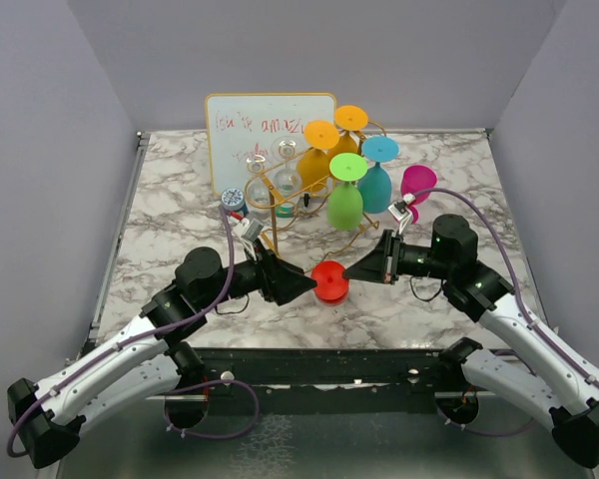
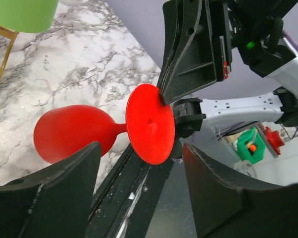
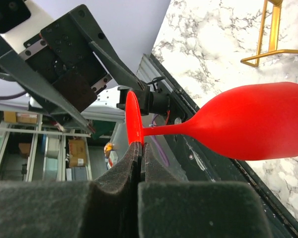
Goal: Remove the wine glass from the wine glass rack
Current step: Place the wine glass at the center of the board.
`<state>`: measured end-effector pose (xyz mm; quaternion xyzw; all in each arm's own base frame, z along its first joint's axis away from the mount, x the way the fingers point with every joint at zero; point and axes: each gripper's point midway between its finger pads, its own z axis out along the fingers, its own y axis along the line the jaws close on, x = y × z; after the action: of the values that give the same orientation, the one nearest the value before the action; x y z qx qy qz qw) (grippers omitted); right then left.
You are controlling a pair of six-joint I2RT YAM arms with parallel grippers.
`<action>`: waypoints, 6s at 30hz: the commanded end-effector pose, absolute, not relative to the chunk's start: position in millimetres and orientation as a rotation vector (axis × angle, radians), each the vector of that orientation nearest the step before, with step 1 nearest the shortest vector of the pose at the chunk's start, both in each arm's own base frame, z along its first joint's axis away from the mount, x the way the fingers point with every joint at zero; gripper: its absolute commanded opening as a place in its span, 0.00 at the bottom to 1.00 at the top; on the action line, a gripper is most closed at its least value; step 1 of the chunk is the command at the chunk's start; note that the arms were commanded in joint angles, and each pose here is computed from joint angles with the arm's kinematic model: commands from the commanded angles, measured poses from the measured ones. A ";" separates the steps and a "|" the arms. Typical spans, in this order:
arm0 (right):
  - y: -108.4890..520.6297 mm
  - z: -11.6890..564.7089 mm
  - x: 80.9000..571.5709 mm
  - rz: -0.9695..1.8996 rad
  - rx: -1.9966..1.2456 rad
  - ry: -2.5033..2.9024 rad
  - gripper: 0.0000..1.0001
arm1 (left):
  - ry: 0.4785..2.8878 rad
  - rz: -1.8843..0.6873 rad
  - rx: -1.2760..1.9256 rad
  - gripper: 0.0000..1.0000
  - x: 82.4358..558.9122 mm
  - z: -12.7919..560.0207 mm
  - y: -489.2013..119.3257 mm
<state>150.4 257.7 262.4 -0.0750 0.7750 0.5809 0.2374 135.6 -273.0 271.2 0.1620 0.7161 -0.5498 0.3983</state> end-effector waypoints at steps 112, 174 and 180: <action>236.7 259.6 144.8 1.816 -0.312 1.989 0.82 | 1.322 -1.634 1.199 0.00 33.1 274.2 -265.1; 216.3 317.0 86.7 2.147 -0.572 1.793 0.20 | 1.065 -1.511 1.295 0.00 37.9 281.9 -269.4; 214.3 322.1 80.0 2.116 -0.598 1.786 0.23 | 1.061 -1.521 1.320 0.00 38.9 283.4 -273.2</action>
<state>94.8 217.5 317.6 -0.1691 0.6224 0.7488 0.1529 21.8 -266.0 280.1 0.5409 0.4084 -0.6242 0.3885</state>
